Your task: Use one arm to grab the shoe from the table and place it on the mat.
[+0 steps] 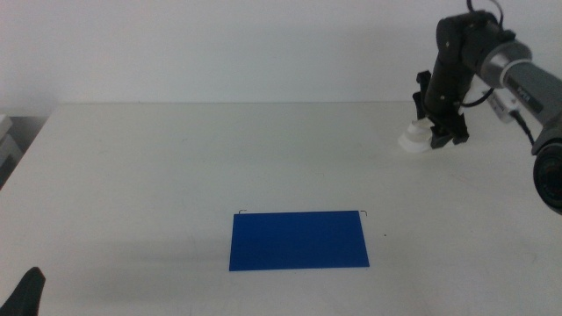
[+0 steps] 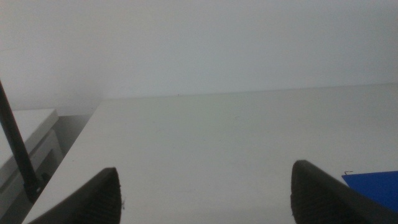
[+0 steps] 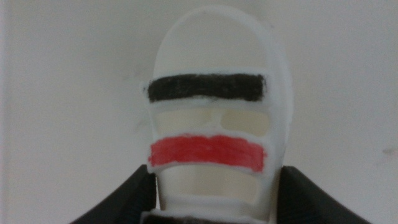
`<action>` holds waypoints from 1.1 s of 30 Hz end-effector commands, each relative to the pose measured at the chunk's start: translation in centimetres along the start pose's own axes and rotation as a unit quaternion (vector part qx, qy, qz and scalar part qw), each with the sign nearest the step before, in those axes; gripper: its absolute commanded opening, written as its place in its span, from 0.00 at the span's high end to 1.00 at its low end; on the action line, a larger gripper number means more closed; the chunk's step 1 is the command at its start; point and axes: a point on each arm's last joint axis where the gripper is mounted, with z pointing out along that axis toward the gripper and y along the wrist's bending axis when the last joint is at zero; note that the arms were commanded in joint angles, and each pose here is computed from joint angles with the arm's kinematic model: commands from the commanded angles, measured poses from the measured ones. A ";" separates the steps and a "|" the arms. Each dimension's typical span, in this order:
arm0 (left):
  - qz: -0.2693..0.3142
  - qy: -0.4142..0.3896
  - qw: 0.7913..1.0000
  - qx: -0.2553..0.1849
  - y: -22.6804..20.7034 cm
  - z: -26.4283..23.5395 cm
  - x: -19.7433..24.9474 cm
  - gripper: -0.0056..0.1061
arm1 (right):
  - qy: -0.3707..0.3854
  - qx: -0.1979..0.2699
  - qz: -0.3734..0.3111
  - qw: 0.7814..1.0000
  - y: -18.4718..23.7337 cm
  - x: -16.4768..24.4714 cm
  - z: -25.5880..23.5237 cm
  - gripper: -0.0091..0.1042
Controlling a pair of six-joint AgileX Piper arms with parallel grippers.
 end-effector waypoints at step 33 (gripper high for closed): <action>-0.007 -0.045 0.999 0.000 0.0 -0.1 -0.6 0.11 | 0.042 -0.007 0.029 0.999 -13.5 17.2 -19.8 0.95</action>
